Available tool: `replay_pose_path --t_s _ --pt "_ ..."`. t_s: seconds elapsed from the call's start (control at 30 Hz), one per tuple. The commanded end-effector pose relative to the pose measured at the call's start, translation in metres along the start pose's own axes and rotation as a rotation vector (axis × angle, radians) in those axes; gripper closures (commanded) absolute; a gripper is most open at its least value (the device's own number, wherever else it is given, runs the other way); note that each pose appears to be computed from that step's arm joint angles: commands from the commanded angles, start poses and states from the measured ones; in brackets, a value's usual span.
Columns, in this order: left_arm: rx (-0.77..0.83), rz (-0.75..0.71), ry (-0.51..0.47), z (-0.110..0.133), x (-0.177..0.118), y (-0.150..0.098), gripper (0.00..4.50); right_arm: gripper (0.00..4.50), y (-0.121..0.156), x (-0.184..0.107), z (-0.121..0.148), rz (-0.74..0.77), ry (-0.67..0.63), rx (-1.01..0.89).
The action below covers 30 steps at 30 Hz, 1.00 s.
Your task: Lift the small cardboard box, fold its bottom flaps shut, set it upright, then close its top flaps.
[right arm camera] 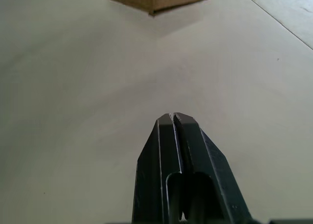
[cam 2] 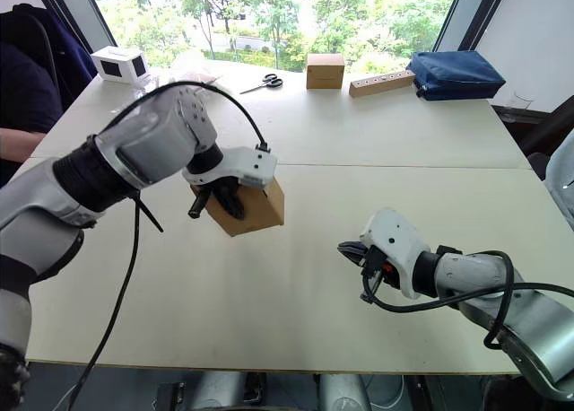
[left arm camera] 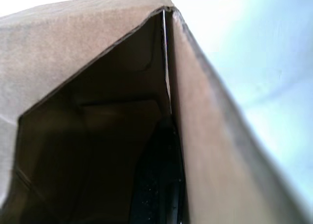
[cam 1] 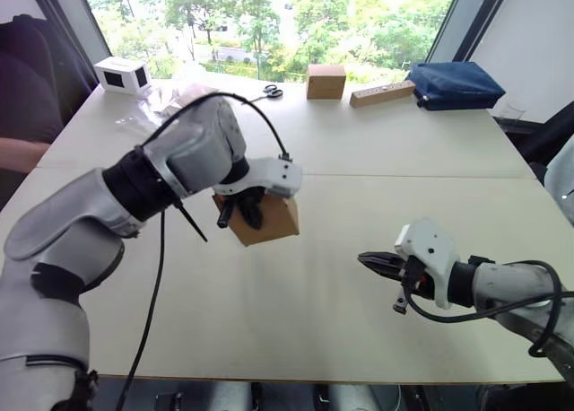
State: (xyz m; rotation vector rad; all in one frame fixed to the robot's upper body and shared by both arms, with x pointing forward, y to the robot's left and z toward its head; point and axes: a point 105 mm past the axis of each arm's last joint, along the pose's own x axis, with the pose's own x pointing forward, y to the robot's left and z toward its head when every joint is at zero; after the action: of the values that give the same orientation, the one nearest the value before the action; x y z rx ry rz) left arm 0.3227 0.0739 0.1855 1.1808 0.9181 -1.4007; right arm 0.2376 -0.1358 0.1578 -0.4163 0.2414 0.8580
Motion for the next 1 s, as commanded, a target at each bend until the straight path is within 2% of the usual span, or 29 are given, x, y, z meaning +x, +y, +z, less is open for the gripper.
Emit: replay_pose_path --t_s 0.03,0.27,0.37,0.57,0.77,0.87,0.93,1.0 --pt "0.130 0.046 0.035 0.007 -0.002 0.005 4.50 4.49 -0.001 0.003 0.012 -0.046 -0.060 -0.034" --pt "0.132 -0.003 0.048 0.007 0.005 -0.006 4.50 4.49 -0.004 0.006 0.010 -0.079 -0.058 -0.018" --pt "0.106 -0.005 0.034 0.014 0.005 -0.006 3.78 4.50 -0.007 0.009 0.009 -0.081 -0.056 -0.018" --pt "0.052 -0.025 -0.016 0.029 -0.007 -0.012 1.41 4.50 -0.013 0.011 0.008 -0.080 -0.053 -0.024" --pt "-0.022 -0.020 -0.098 0.050 -0.029 -0.008 1.41 4.50 -0.015 0.010 0.007 -0.059 -0.051 -0.025" --pt "-0.029 -0.001 -0.143 0.049 -0.044 -0.005 1.41 4.50 -0.018 0.010 0.011 -0.040 -0.056 -0.031" --pt "-0.037 0.000 -0.202 0.050 -0.055 -0.003 1.41 4.50 -0.022 0.010 0.015 -0.037 -0.082 -0.022" --pt "-0.066 -0.008 -0.312 0.056 -0.070 -0.001 1.41 4.50 -0.028 0.010 0.023 -0.046 -0.143 0.013"
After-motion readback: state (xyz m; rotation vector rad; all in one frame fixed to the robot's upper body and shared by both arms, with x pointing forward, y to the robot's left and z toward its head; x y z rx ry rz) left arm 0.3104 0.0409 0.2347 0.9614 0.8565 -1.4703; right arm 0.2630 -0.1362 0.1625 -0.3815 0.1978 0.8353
